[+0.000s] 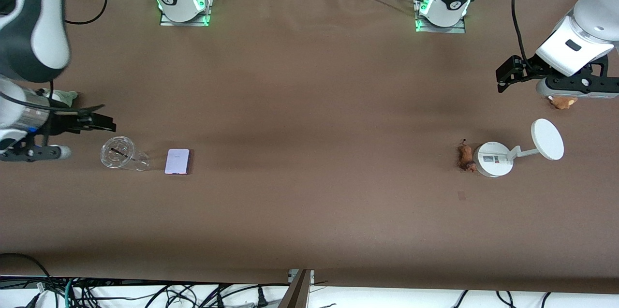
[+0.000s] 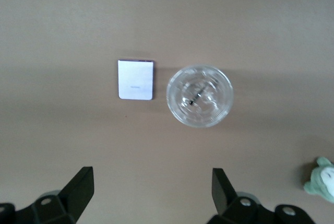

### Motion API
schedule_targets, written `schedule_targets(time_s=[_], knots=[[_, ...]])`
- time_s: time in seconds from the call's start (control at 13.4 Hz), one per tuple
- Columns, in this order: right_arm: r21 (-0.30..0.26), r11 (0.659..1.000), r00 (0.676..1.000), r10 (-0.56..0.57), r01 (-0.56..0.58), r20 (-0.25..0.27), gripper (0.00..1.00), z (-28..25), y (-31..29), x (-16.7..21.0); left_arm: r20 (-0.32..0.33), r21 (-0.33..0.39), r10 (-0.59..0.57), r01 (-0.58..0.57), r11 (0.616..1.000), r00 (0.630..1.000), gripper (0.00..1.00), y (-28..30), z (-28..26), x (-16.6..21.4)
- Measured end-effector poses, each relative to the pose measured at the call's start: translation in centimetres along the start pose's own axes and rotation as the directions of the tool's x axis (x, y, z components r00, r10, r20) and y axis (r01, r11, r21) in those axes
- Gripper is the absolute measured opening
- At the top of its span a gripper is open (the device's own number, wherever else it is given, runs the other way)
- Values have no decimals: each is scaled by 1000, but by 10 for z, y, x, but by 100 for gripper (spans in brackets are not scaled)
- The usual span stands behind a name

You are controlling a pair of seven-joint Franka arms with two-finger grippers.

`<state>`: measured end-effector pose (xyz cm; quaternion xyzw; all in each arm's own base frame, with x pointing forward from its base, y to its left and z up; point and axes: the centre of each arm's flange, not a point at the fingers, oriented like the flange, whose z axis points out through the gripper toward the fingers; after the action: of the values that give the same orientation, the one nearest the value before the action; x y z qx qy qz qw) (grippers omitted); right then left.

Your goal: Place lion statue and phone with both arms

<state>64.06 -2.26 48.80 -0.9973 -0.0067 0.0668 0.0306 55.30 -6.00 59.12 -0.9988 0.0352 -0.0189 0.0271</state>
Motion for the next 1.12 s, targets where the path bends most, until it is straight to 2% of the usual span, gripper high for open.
schedule_targets(time_s=[0.15,0.37,0.6,1.12], knots=[[5,1000,1000,9,-9,-6,100,-15,5,-18,0,0,1,-1,1000,1000,100,0,0,0],[1,1000,999,-28,28,-37,100,-50,-19,-60,0,0,1,-1,1000,1000,100,1,0,0],[-18,999,999,-42,42,-31,100,-70,-25,-91,0,0,1,-1,1000,1000,100,1,0,0],[-51,998,999,-34,36,31,100,-71,-19,-85,-2,0,20,-20,1000,1000,100,12,-1,-1]])
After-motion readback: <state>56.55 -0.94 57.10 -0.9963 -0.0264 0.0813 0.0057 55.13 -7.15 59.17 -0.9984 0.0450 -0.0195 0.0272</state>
